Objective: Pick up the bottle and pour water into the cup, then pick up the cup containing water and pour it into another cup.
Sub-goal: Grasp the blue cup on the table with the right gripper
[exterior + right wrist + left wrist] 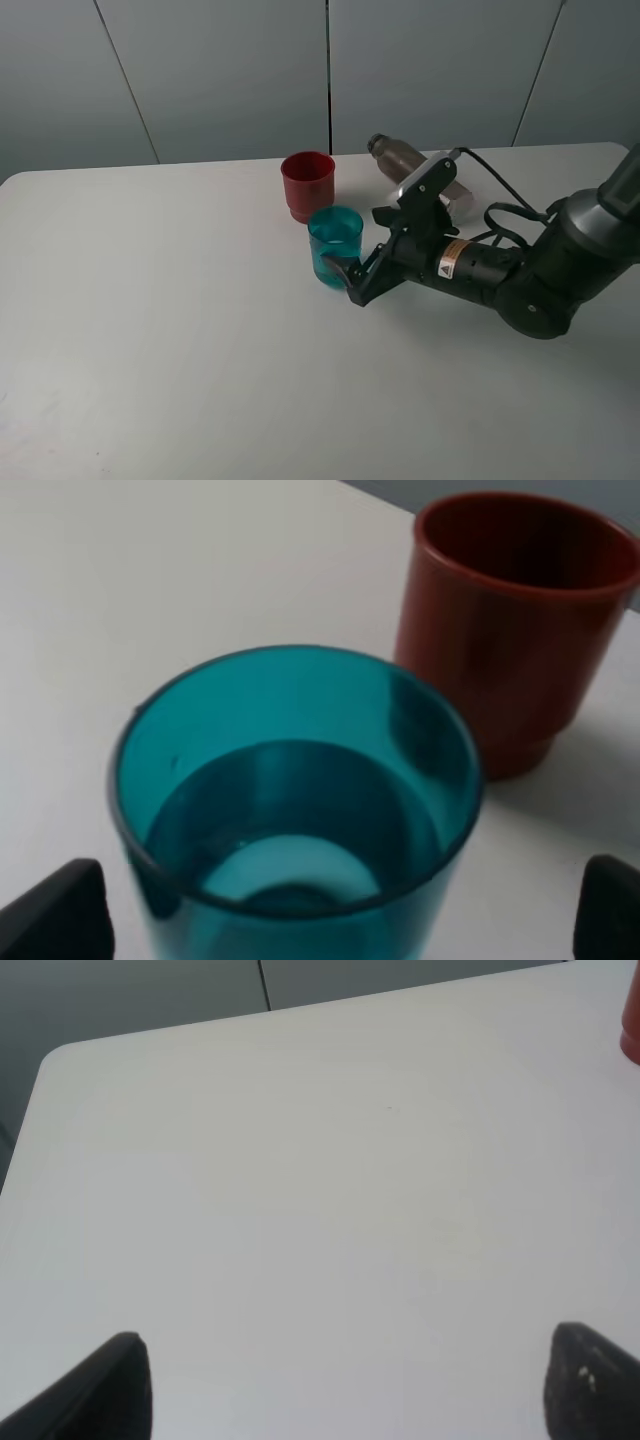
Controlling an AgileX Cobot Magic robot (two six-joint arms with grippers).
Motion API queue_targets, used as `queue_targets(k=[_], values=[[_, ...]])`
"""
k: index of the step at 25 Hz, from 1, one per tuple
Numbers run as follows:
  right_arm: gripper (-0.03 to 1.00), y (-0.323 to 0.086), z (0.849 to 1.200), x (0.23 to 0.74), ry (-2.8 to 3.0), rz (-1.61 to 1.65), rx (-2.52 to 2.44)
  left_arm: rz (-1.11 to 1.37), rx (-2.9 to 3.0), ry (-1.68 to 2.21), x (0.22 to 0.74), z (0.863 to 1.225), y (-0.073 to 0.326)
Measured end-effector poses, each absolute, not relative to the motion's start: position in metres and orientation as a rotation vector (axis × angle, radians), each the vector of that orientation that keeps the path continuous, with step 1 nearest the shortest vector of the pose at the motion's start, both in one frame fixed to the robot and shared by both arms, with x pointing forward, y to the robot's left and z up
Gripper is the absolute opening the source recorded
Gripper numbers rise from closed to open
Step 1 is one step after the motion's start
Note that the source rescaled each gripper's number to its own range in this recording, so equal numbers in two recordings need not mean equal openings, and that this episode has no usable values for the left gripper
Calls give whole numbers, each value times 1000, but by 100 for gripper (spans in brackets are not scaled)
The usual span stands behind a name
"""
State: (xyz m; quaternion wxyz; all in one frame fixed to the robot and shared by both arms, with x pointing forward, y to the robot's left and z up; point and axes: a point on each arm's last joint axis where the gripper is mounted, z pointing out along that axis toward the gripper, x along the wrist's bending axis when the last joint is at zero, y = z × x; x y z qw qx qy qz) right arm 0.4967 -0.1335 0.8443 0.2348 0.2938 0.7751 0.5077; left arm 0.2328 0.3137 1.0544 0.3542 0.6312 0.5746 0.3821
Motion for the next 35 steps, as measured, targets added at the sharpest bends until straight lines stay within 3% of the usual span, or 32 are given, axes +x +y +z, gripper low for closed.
queue_targets(k=[10, 32, 33, 34, 35], values=[[100, -127, 824, 504, 2195, 1383, 772, 988, 1632, 1485, 233, 1054, 314], [100, -113, 814, 527, 2219, 1366, 710, 988, 1632, 1485, 233, 1054, 314], [96, -113, 813, 527, 2224, 1366, 706, 988, 1632, 1485, 233, 1054, 314], [77, -113, 812, 526, 2228, 1366, 703, 988, 1632, 1485, 233, 1054, 314], [47, -113, 812, 526, 2231, 1368, 699, 988, 1632, 1485, 233, 1054, 314]])
